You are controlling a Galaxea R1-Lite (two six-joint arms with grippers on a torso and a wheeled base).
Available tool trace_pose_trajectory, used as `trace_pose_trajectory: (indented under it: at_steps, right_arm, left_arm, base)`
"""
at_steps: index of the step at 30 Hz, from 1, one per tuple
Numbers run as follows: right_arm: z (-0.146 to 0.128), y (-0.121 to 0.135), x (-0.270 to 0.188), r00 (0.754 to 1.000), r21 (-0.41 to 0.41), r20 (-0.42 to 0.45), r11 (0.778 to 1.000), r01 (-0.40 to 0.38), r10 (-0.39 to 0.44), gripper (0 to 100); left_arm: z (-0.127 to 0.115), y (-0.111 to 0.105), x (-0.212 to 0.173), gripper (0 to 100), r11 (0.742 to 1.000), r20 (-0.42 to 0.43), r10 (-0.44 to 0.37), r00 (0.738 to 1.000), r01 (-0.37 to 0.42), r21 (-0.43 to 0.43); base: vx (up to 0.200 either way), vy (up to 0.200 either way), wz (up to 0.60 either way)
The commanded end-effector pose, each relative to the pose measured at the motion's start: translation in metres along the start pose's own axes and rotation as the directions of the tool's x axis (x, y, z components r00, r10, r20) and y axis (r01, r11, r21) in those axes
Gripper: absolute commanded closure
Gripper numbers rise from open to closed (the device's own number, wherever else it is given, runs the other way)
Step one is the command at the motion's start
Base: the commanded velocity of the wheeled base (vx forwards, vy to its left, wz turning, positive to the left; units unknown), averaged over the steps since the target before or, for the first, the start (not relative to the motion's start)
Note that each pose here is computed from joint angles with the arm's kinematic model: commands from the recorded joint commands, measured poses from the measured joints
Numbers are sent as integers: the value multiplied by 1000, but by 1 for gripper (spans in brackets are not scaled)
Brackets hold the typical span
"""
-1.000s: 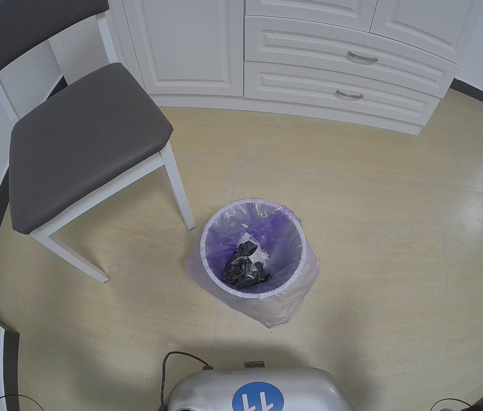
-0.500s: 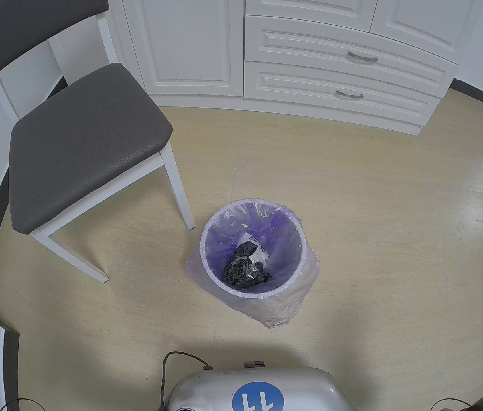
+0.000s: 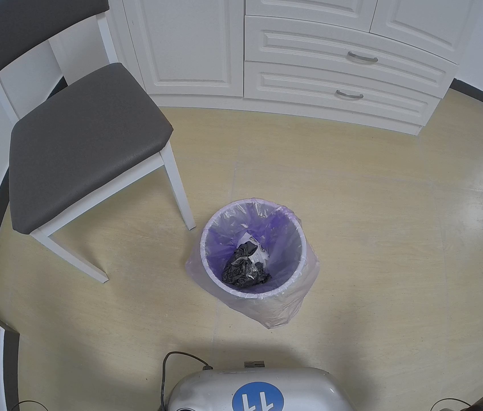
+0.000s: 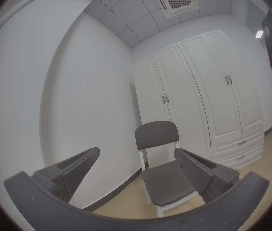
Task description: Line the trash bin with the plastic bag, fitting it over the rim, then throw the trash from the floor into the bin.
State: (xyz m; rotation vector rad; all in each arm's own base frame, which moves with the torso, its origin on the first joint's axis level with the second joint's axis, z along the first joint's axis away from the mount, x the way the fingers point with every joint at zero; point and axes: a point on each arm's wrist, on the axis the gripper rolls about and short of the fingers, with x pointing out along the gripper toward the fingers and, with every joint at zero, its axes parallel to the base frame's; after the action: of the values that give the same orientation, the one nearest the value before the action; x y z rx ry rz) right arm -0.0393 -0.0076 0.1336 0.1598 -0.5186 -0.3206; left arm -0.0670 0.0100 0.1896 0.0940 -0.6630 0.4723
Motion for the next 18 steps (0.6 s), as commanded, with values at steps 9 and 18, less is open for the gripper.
trace_pose_trajectory:
  at_steps: [9,18]
  right_arm:
    - [-1,-1,-2,998,-14,62,1000,-2,3,0]
    - [9,1,-4,985,-171,156,984,-49,76,0]
  left_arm:
    - [-28,-4,-12,0,999,-37,-45,998,45,-12]
    - [-66,-13,-19,0,983,-164,-181,970,177,-38]
  base:
    - [0,0,0]
    - [0,0,0]
